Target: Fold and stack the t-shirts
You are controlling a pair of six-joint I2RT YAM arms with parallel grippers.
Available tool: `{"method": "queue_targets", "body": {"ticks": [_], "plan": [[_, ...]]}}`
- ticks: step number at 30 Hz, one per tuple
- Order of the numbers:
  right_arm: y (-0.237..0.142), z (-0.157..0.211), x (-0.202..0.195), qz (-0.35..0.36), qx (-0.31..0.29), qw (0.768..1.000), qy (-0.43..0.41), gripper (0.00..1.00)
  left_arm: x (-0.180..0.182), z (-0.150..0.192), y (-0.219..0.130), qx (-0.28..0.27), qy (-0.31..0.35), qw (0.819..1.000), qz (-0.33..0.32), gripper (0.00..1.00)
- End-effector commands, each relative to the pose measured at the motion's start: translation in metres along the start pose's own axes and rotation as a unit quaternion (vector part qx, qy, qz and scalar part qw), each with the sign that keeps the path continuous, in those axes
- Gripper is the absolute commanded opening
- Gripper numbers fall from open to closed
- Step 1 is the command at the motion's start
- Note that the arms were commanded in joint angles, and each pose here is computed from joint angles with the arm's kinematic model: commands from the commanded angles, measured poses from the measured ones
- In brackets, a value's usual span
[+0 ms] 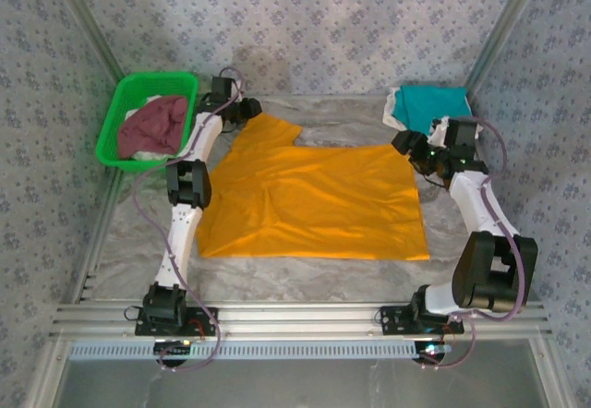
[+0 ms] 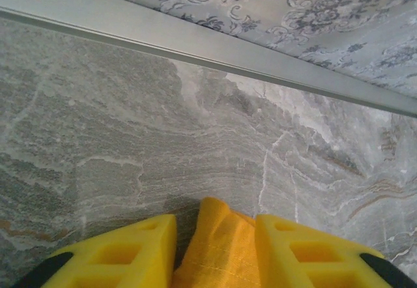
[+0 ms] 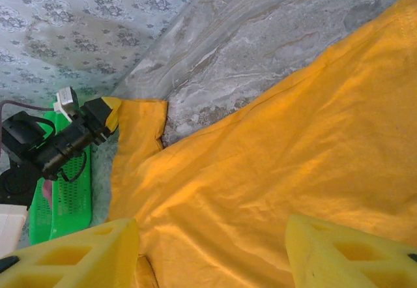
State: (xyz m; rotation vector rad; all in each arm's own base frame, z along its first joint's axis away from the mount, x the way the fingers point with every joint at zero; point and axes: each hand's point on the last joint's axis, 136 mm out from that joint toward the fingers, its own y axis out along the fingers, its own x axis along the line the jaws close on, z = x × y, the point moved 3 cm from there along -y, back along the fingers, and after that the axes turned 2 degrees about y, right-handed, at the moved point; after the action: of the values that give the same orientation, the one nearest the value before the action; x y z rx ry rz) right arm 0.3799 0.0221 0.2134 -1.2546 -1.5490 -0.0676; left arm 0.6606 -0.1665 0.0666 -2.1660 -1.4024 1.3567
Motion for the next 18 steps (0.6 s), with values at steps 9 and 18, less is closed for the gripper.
{"method": "queue_targets", "body": {"ticks": [9, 18], "plan": [[-0.001, -0.003, -0.004, -0.005, -0.004, 1.000, 0.008, 0.64, -0.003, 0.015, 0.005, 0.029, 0.012, 0.999, 0.013, 0.15], [0.049, -0.007, -0.023, 0.154, 0.069, 0.983, -0.076, 0.67, -0.020, -0.005, -0.011, 0.004, 0.054, 0.998, 0.019, 0.00]]}}
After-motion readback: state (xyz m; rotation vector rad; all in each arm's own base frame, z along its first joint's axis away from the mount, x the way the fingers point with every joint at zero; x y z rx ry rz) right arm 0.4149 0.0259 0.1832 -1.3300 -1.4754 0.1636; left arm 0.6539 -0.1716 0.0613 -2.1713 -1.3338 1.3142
